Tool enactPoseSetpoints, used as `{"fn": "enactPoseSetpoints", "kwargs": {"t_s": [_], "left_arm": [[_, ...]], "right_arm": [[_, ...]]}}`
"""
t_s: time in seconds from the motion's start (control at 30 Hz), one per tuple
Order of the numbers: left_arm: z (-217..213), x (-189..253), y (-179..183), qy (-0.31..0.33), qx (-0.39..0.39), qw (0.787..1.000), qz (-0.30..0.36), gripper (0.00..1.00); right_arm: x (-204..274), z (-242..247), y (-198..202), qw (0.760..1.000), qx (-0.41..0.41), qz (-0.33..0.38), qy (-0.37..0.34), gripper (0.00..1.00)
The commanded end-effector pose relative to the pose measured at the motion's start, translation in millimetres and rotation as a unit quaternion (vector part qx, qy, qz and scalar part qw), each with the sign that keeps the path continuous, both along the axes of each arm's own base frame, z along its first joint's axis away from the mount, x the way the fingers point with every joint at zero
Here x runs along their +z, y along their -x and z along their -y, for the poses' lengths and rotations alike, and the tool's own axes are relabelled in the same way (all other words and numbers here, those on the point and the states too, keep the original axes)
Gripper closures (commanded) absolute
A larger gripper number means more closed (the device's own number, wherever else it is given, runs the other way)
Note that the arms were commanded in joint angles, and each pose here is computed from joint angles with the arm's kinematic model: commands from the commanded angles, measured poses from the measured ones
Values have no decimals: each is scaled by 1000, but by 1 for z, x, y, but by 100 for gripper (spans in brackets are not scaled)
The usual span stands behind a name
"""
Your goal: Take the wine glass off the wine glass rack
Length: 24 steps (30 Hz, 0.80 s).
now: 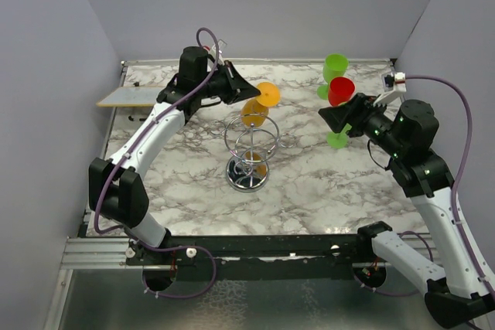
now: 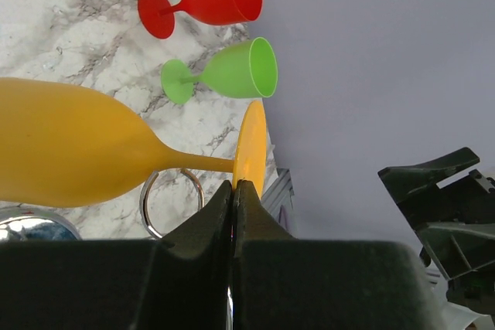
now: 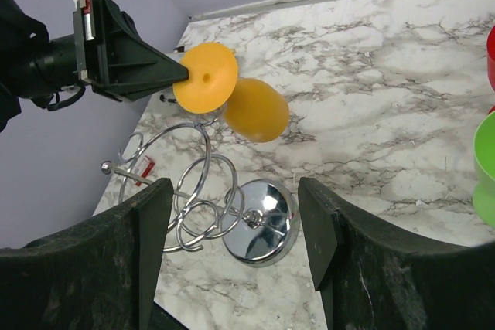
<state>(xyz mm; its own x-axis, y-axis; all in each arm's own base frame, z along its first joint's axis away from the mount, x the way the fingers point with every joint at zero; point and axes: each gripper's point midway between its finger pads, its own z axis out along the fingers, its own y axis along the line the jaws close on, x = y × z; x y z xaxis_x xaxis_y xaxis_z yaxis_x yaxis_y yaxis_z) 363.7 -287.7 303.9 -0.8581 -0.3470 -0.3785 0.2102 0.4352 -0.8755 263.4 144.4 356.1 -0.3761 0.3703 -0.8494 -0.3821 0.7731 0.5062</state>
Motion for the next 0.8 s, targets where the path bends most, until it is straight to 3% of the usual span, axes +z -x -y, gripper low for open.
{"fn": "enactPoseSetpoints", "kwargs": {"t_s": [0.0,0.23,0.47,0.6,0.77], "left_arm": [[9,18,-5,32,-13,999,18,100],[1,45,-26,37,1,997,75,100],[-1,100,-31,55,3,983,173,100],[-10,142,-16,56,7,958,280,100],[-26,186,22,41,9,908,417,100]], "right_arm": [[12,7,4,1000,-14,19,9,33],[18,15,8,999,-28,38,19,32],[27,19,12,998,-34,55,19,31],[31,19,14,998,-33,59,17,31],[35,16,21,998,-23,61,5,31]]}}
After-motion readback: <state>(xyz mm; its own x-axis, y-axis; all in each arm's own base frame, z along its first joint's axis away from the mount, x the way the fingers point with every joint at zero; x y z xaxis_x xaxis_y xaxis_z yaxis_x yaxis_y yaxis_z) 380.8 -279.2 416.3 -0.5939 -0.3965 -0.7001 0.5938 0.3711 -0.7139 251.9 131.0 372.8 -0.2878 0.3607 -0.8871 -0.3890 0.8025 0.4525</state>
